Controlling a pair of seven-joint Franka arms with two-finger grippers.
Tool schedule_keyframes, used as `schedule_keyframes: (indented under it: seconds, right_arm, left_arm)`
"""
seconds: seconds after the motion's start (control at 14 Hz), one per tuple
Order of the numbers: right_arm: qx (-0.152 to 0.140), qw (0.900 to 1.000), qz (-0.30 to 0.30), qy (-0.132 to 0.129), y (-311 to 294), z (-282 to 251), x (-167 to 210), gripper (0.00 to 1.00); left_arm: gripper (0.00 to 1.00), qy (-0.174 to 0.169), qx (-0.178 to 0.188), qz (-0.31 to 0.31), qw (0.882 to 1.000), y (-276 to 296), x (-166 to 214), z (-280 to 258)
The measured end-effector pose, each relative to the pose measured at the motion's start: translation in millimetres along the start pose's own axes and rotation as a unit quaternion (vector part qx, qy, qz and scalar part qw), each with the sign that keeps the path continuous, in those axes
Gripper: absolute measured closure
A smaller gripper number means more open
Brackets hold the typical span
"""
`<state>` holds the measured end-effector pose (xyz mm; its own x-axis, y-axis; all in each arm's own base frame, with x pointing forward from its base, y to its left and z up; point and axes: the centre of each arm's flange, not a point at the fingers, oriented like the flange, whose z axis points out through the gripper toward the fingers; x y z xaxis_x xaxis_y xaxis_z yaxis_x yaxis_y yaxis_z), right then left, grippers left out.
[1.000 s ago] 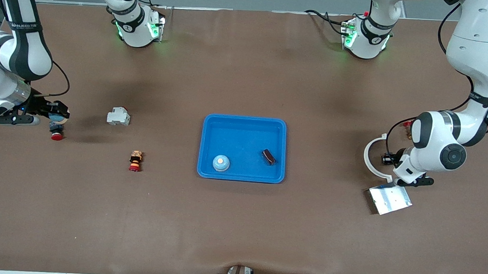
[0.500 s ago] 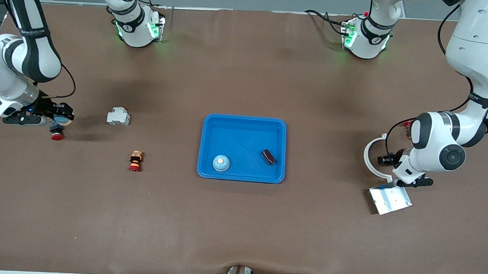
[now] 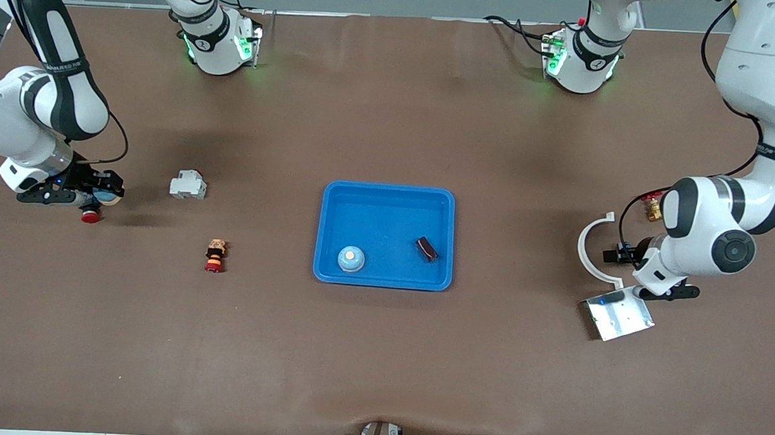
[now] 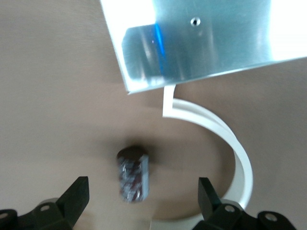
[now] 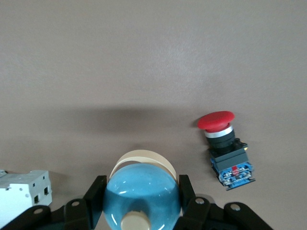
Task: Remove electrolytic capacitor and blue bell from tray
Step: 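Set the capacitor by the bracket while the right gripper carries the bell, then place the bell by the red button while the left gripper reaches the tray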
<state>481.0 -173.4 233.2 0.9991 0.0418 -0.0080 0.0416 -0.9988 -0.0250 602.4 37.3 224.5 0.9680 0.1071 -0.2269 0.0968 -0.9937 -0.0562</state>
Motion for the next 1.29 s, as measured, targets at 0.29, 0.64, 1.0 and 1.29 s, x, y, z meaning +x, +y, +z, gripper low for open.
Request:
schedule_keyframes:
  seconds: [0.29, 0.64, 1.0, 1.29]
  right_arm:
    - [0.003, 1.0, 0.0, -0.009, 0, 13, -2, 0.34]
    - [0.007, 1.0, 0.002, -0.018, -1, 27, -4, 0.34]
    - [0.007, 1.0, 0.005, -0.019, -1, 40, -5, 0.34]
    - [0.01, 1.0, 0.009, -0.018, -1, 48, -5, 0.34]
  left_arm:
    - [0.0, 0.001, -0.013, -0.011, 1.0, 1, -14, -85]
    - [0.0, -0.022, -0.049, -0.048, 0.997, 13, -21, -178]
    - [0.0, -0.02, -0.056, -0.102, 0.993, 83, -32, -208]
    - [0.0, -0.026, -0.059, -0.137, 0.988, 140, -45, -212]
